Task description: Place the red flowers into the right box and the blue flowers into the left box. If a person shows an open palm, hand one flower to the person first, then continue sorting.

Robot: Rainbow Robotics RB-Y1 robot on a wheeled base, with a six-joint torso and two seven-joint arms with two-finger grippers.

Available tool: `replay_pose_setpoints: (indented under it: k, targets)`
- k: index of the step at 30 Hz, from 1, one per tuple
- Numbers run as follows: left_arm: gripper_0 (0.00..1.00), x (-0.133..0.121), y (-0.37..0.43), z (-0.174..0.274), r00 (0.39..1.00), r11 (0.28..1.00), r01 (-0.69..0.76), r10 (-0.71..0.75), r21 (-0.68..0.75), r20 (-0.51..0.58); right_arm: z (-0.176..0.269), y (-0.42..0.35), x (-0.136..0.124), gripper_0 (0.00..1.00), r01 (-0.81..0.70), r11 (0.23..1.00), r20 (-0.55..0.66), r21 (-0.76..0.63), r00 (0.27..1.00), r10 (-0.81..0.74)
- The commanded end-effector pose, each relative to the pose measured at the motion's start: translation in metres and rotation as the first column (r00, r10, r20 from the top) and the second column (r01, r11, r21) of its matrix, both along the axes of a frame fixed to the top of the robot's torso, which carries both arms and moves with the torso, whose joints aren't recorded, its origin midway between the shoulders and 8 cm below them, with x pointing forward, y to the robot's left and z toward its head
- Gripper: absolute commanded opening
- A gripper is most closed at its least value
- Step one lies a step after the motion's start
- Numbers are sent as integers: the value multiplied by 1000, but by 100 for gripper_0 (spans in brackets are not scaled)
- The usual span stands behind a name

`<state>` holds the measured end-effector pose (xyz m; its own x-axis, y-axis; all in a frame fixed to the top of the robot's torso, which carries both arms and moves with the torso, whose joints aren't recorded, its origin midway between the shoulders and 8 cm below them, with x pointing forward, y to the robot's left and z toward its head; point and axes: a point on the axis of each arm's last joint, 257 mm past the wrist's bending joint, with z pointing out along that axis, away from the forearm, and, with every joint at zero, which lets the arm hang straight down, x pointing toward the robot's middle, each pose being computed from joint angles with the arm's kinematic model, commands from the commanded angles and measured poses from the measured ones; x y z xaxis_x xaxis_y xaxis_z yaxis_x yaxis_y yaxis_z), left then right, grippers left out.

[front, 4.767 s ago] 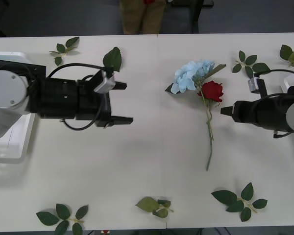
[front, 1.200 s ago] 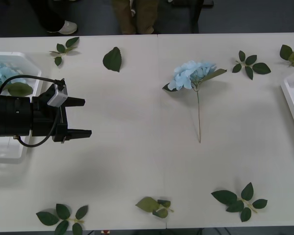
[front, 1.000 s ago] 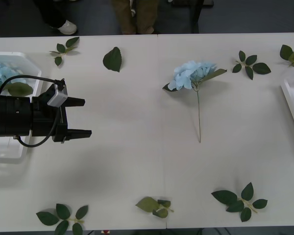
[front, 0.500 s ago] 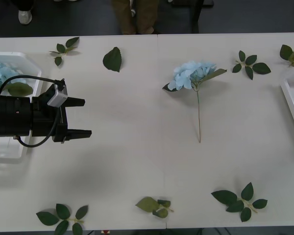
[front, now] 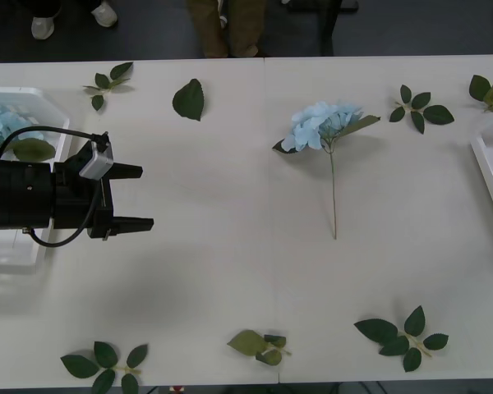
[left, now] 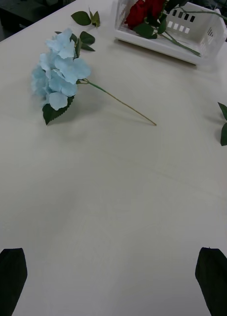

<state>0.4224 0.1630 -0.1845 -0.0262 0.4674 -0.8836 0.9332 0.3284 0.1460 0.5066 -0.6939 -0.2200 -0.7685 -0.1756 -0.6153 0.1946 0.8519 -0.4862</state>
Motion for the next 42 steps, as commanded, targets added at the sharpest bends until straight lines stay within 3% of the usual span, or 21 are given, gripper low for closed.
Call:
replay_pose_setpoints:
  k: [1, 9, 15, 19, 28, 36, 42]
  targets:
    - [100, -6, -8, -1, 999, 1000, -14, 13, -23, -39, 14, 47, 19, 83, -34, 990, -1, 140, 999, 34]
    - [100, -6, -8, -1, 999, 1000, -14, 13, -23, -39, 43, 148, 16, 83, -109, 920, -82, 376, 985, 150]
    - [100, -6, -8, -1, 999, 1000, -14, 13, -23, -39, 84, 234, 28, 83, -280, 845, -7, 456, 948, 318]
    - [100, -6, -8, -1, 999, 1000, -14, 13, -23, -39, 87, 293, 38, 83, -374, 783, 60, 497, 915, 399]
    - [100, -6, -8, -1, 999, 1000, -14, 13, -23, -39, 35, 421, 64, 83, -461, 659, 203, 594, 879, 431]
    - [100, -6, -8, -1, 999, 1000, -14, 13, -23, -39, -18, 491, 61, 83, -513, 636, 221, 576, 847, 483]
    - [100, -6, -8, -1, 999, 1000, -14, 13, -23, -39, -22, 535, 64, 83, -558, 609, 258, 563, 819, 512]
